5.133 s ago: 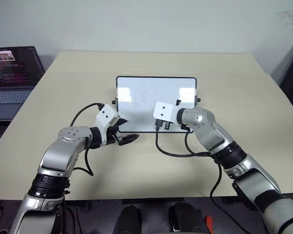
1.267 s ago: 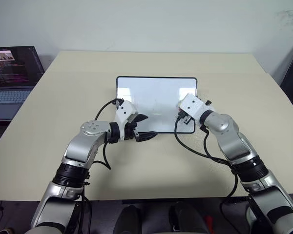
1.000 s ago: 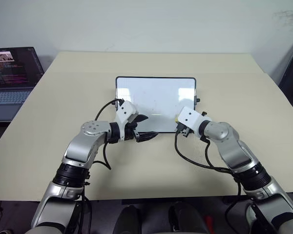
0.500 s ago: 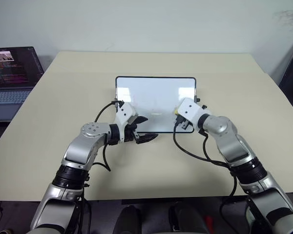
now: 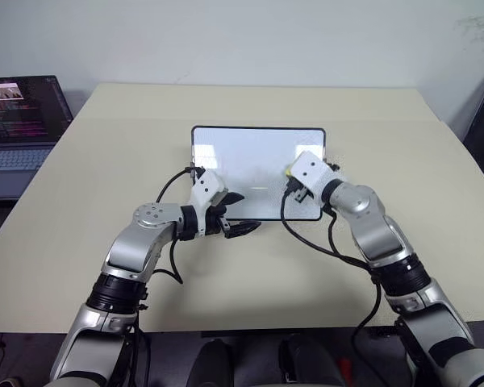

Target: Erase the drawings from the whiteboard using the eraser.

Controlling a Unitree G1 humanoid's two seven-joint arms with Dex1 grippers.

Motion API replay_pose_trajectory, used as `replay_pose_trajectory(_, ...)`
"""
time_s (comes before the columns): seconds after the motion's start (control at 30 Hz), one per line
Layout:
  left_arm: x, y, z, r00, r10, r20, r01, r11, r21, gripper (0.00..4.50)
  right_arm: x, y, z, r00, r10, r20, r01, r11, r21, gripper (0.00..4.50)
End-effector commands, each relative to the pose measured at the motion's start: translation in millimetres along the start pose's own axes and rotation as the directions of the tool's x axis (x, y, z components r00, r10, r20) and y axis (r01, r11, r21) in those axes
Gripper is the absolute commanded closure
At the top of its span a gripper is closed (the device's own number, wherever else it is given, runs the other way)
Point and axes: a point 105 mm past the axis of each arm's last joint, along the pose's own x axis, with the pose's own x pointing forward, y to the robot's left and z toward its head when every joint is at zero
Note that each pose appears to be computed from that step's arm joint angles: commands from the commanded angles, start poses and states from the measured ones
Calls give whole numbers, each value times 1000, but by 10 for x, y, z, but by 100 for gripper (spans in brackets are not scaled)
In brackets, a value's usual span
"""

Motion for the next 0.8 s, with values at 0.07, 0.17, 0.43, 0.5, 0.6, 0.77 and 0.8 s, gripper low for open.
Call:
replay_pose_trajectory(0.07,-17,-6,142,999,2,49,-3,1000,29,0,-51,-82,-75,999,-37,-26,38,998,41,339)
replay_pose_trajectory(0.17,-15,-17,191,998,-6,61,3,999,38,0,-119,-203,74,996,-85,35,82,993,88,339)
replay_pose_trajectory(0.43,63,-192,498,987,-102,120,83,985,153,0,-888,-545,186,954,-280,110,226,909,350,339)
replay_pose_trajectory(0.5,116,-256,594,980,-140,143,114,978,176,0,-1138,-484,-34,951,-308,37,261,859,440,339)
replay_pose_trajectory(0.6,177,-318,655,972,-183,148,150,966,210,0,-1371,-337,-377,931,-352,-96,350,784,513,339)
replay_pose_trajectory(0.77,320,-445,684,952,-271,142,233,944,235,0,-1411,-215,-770,890,-381,-250,455,714,533,339)
replay_pose_trajectory(0.8,364,-492,686,945,-299,134,260,933,248,0,-1384,-210,-820,886,-383,-263,464,706,535,339)
